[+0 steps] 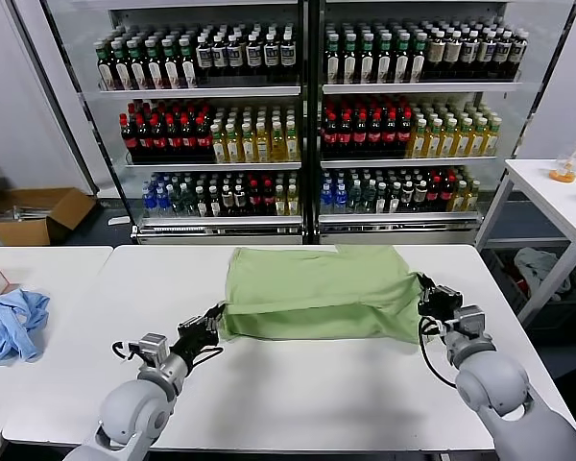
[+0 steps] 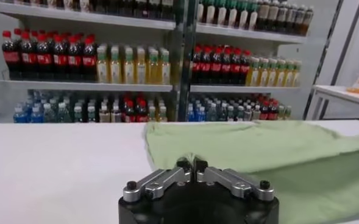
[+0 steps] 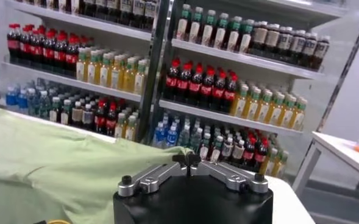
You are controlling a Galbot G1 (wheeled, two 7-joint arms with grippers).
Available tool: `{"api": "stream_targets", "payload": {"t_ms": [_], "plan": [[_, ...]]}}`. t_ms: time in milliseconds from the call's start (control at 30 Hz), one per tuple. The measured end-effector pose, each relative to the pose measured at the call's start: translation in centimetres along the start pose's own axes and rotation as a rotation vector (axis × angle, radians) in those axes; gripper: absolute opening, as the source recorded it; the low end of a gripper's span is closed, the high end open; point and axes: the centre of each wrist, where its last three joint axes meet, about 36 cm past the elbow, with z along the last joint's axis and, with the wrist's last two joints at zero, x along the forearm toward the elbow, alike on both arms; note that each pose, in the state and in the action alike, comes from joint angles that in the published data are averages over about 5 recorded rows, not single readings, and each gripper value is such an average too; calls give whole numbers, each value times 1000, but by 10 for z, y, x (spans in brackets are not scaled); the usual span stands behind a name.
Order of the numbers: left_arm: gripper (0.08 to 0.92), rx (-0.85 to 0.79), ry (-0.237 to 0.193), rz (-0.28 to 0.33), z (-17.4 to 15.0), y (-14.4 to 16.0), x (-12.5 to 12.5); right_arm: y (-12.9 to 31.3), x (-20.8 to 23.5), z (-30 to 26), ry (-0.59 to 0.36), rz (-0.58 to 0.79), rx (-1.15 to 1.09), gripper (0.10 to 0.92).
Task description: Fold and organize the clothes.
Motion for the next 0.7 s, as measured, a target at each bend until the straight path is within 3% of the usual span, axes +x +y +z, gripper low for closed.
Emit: {"api": "stream_targets", "payload": {"t_ms": [167,700], "plan": [[252,-13,10,0,2,-1,-13,2,-6,2,8,-4,35,166],[719,-23,28,-20,16,-6,-7,3,40,25,95,32,8,615]]}}
